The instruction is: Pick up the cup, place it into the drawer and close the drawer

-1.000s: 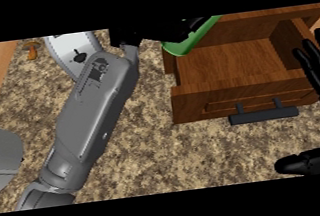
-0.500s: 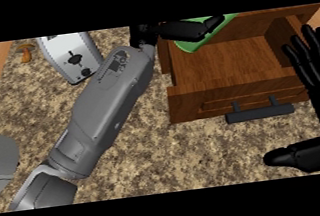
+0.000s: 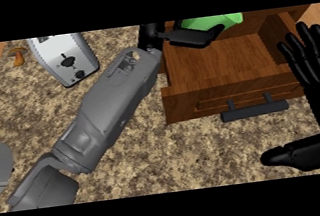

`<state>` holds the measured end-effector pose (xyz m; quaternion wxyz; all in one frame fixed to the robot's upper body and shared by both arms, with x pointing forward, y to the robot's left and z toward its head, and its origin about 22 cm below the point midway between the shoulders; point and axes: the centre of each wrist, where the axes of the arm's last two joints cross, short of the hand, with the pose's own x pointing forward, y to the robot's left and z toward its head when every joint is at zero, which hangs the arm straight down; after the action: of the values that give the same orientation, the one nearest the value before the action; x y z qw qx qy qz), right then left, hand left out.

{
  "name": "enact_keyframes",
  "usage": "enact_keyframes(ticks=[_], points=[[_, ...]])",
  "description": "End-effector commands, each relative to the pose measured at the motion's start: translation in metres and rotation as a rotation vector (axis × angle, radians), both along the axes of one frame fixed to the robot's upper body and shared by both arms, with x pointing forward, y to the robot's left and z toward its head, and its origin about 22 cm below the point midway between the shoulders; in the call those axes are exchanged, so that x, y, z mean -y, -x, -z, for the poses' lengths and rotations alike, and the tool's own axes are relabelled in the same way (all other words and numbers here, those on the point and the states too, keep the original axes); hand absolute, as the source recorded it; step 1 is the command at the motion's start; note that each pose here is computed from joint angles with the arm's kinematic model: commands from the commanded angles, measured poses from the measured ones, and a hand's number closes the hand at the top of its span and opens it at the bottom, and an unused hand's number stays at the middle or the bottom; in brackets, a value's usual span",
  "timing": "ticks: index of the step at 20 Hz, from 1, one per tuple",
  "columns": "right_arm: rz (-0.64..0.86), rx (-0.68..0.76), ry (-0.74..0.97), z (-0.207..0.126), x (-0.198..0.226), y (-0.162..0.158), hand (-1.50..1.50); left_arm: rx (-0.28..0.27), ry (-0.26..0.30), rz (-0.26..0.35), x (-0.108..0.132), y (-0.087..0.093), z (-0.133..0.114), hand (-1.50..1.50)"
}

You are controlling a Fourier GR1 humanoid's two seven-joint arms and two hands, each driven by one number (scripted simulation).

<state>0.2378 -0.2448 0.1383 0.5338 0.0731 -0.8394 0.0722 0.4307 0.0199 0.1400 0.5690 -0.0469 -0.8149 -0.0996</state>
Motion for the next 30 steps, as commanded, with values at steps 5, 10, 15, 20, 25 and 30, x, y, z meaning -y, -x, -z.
enact_keyframes(ticks=[5, 10, 15, 20, 25, 30], points=[[-0.041, 0.011, -0.007, -0.002, 0.001, -0.004, -1.50, -0.003, -0.164, -0.045, 0.002, 0.002, 0.017, 1.50], [-0.047, 0.017, -0.014, 0.000, 0.001, 0.000, -1.50, -0.003, -0.204, -0.050, 0.000, 0.002, 0.024, -1.50], [-0.079, 0.031, -0.062, 0.005, -0.011, 0.002, -1.50, -0.002, -0.095, -0.014, 0.012, 0.009, 0.014, -1.50], [-0.097, 0.004, -0.090, -0.007, 0.009, 0.005, -1.50, 0.036, 0.058, 0.036, 0.016, 0.003, -0.012, -1.50], [-0.110, 0.003, -0.075, -0.003, 0.010, 0.016, -1.50, 0.064, 0.195, 0.075, 0.019, 0.013, -0.011, -1.50], [-0.109, 0.007, 0.013, -0.012, 0.024, 0.011, 1.50, 0.026, 0.241, 0.067, -0.005, 0.010, -0.025, -1.50]])
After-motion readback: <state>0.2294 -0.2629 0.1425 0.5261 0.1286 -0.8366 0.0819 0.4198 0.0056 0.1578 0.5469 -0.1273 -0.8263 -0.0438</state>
